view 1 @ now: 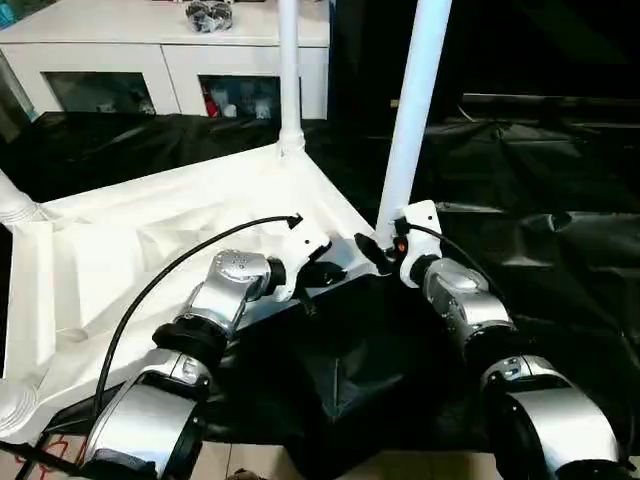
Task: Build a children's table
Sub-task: Rotate leg to tighten
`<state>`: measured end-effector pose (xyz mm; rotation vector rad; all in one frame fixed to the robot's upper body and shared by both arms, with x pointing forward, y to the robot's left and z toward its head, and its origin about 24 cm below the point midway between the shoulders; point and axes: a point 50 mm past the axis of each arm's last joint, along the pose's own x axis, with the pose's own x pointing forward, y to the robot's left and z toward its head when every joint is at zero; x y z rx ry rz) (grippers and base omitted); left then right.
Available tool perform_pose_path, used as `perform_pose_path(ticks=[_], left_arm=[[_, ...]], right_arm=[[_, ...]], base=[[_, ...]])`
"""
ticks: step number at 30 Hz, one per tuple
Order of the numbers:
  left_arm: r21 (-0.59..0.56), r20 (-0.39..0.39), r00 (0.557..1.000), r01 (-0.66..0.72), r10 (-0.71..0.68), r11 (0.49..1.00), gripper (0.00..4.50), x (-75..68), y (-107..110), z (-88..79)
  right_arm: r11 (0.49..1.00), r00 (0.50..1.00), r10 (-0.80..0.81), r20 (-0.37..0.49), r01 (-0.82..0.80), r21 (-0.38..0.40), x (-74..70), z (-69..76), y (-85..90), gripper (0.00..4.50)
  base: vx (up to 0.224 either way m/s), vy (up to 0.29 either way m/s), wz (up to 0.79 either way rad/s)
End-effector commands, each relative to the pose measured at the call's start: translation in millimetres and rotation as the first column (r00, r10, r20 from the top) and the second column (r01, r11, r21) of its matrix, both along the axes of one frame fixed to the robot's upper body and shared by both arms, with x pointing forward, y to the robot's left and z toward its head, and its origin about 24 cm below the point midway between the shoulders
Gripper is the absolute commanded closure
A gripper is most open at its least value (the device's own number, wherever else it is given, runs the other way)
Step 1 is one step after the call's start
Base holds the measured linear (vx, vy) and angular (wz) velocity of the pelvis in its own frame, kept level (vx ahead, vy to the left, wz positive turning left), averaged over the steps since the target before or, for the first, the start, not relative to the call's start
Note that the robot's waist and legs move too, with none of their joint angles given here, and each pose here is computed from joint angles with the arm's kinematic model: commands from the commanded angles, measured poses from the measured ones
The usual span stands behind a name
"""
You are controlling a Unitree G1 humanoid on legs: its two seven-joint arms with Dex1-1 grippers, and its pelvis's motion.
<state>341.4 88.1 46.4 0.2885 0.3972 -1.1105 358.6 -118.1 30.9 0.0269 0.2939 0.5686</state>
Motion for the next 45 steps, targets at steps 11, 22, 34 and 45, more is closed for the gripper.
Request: perform_pose_path(ticks=[11,22,34,45], left_arm=[[-0.043,-0.013,0.933,0.359,-0.359,0.933,4.50,-18.9,-7.8,12.2],[0.000,-0.048,0.925,0.378,-0.377,0.926,4.50,-16.3,19.0,14.7],[-0.037,-0.023,0.953,0.300,-0.301,0.953,4.50,-11.4,9.4,15.0],[-0.050,0.048,0.998,0.040,-0.038,0.998,4.50,4.7,-29.3,15.4]], right_arm=[[0.863,0.864,0.503,-0.028,-0.504,-0.038,-26.0,-5.3,-6.0,0.60],[0.672,0.667,0.739,-0.095,-0.739,0.038,-48.0,-7.4,-7.1,1.39],[0.833,0.831,0.553,-0.064,-0.549,0.061,-35.4,-9.7,-1.2,1.78],[0.998,0.987,0.025,-0.160,-0.035,-0.060,-17.1,-31.2,18.8,1.78]], base=[[0.000,0.000,0.00],[0.000,0.000,0.00],[0.000,0.000,0.00],[0.000,0.000,0.00]])
